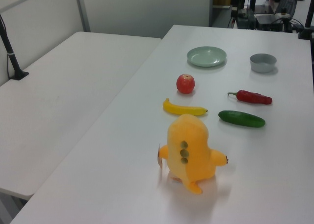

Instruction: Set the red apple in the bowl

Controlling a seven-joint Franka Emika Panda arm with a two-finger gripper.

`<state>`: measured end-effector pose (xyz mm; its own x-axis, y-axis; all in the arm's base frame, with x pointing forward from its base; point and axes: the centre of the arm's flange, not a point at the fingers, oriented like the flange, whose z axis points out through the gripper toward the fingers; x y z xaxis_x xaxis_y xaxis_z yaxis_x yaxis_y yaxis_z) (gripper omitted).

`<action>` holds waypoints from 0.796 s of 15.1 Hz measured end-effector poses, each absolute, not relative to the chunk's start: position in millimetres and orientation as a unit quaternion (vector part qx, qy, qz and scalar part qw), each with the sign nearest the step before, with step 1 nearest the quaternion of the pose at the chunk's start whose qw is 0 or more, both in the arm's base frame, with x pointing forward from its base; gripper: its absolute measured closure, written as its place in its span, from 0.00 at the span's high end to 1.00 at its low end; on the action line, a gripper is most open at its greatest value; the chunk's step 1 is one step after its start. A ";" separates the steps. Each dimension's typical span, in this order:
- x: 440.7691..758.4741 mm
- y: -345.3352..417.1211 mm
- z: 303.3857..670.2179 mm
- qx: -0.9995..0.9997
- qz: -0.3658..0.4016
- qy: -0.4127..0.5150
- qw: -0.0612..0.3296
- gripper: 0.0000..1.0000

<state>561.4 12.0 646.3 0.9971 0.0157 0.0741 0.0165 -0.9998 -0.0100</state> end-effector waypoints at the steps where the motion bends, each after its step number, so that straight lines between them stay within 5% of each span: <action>1: 561.3 13.6 643.5 -0.999 -0.034 -0.011 0.005 1.00; 12: 569.9 20.0 628.6 -0.999 -0.028 -0.011 0.031 1.00</action>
